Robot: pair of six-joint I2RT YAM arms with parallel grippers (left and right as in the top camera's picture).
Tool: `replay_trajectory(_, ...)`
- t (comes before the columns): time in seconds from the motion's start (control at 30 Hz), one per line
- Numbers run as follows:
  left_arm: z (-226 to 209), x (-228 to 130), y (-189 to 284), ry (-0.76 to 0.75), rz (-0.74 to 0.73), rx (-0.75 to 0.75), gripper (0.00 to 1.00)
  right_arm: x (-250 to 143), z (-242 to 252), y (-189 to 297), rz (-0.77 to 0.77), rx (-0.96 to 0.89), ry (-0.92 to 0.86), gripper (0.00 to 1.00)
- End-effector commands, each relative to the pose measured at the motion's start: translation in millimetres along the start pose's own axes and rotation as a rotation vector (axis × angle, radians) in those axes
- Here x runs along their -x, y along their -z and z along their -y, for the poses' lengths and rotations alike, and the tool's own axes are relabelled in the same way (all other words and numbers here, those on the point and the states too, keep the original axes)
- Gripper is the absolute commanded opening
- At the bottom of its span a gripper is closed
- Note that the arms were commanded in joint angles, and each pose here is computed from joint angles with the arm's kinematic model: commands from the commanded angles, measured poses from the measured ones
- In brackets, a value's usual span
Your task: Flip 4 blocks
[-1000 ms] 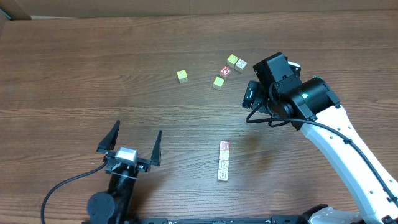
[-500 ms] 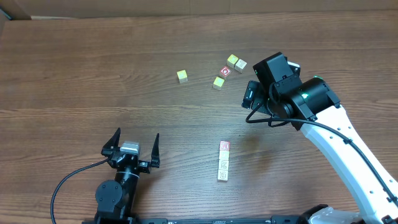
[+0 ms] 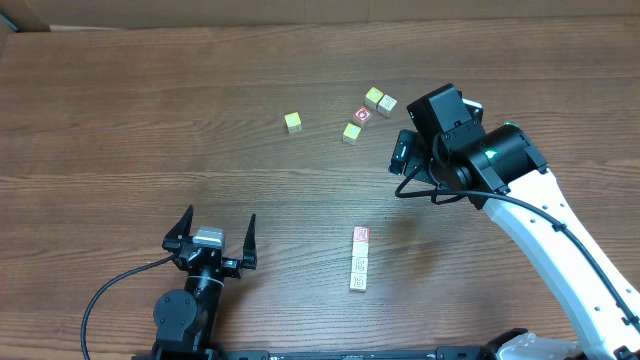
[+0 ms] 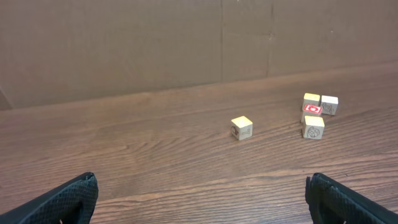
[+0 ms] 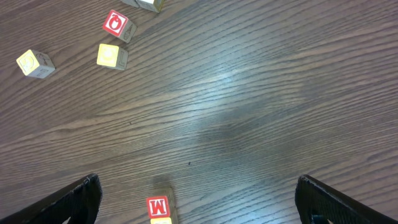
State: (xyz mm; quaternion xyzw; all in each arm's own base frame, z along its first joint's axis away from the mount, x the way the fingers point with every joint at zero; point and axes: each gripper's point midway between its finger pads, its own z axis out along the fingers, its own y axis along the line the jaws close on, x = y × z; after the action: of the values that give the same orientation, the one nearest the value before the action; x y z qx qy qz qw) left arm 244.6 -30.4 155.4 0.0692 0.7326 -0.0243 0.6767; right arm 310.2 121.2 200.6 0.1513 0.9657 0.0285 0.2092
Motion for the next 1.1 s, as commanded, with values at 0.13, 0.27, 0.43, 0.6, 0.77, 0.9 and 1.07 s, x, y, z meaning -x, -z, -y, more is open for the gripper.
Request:
replay_trajectory(0.13, -5, 0, 0, -0.014, 0.005, 0.022, 1.0, 8, -3, 13, 0.039, 0.027, -0.006, 1.0)
replay_trajectory(0.27, -5, 0, 0, -0.014, 0.005, 0.022, 1.0, 8, -3, 13, 0.039, 0.027, -0.006, 1.0)
replay_trajectory(0.43, -5, 0, 0, -0.014, 0.004, 0.022, 1.0, 8, -3, 13, 0.039, 0.027, -0.006, 1.0)
replay_trajectory(0.6, -5, 0, 0, -0.014, 0.004, 0.022, 1.0, 8, -3, 13, 0.039, 0.027, -0.006, 1.0)
replay_trajectory(0.77, -5, 0, 0, -0.014, 0.004, 0.022, 1.0, 8, -3, 13, 0.039, 0.027, -0.006, 1.0)
replay_trajectory(0.9, -5, 0, 0, -0.014, 0.004, 0.022, 1.0, 8, -2, 13, 0.04, 0.023, -0.005, 1.0)
replay_trajectory(1.07, -5, 0, 0, -0.014, 0.004, 0.022, 1.0, 13, 10, 12, 0.07, -0.045, 0.031, 1.0)
